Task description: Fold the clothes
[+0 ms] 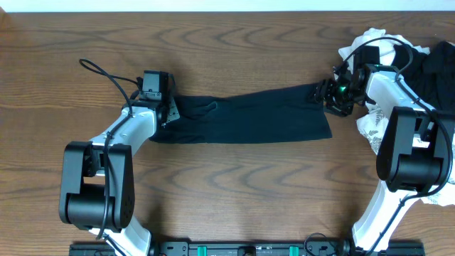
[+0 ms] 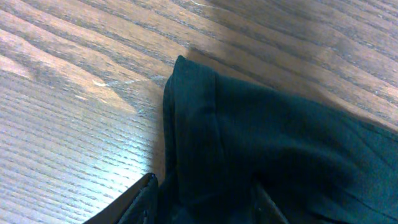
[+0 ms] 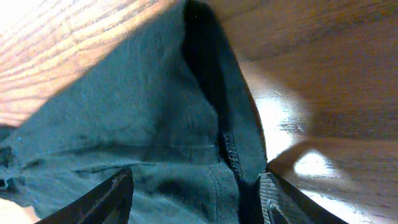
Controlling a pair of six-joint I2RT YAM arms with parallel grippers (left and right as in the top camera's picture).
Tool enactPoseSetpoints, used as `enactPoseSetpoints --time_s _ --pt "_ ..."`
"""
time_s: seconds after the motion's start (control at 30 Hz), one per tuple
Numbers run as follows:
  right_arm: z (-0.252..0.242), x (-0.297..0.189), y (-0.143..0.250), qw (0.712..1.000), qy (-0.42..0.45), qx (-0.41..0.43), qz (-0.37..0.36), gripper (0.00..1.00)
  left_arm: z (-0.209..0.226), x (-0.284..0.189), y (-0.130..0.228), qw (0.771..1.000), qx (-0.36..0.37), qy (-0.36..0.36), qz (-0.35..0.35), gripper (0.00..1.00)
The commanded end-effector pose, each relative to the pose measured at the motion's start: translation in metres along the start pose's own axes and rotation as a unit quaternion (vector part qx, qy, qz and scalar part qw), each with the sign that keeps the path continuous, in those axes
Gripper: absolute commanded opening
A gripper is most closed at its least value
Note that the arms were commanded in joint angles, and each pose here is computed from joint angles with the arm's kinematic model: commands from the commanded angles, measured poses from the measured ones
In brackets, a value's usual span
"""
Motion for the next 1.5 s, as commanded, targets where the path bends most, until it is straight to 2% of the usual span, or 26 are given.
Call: enactPoseSetpoints --time_s 0.0,0.2,0.9,1.27,1.33,1.47 --pt "-0.013 0.022 0.009 0.999 0.026 0.02 0.024 0.63 0.003 0.003 -0.001 1.0 0.011 -0.012 -0.001 0.49" --pt "-0.013 0.022 0.009 0.999 0.026 0.02 0.022 0.58 0.003 0.003 -0.001 1.0 0.011 -0.013 -0.001 0.49" --pt "0.0 0.033 0.002 0.998 0.057 0.007 0.0 0.54 0.005 0.003 0.003 1.0 0.013 -0.016 0.008 0.49" --pt "-0.001 0.033 0.003 0.998 0.059 0.016 0.002 0.32 0.005 0.003 0.003 1.0 0.013 -0.016 0.008 0.49" --pt "-0.001 0.033 0.003 0.998 0.059 0.016 0.003 0.25 0.005 0.003 0.004 1.0 0.013 -0.017 0.009 0.49" --pt "0.0 0.033 0.003 0.998 0.059 0.015 0.002 0.02 0.006 0.003 0.004 1.0 0.013 -0.018 0.011 0.5"
Point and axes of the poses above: each gripper's point midway between its finger pads, its own x axis out along the fingers, its own z axis along the line the jaws close on, y = z × x, the point moved 2 cm from there along -x, back along the fingers, and after that the axes turned 10 degrees about -x, right-handed, at the moved point
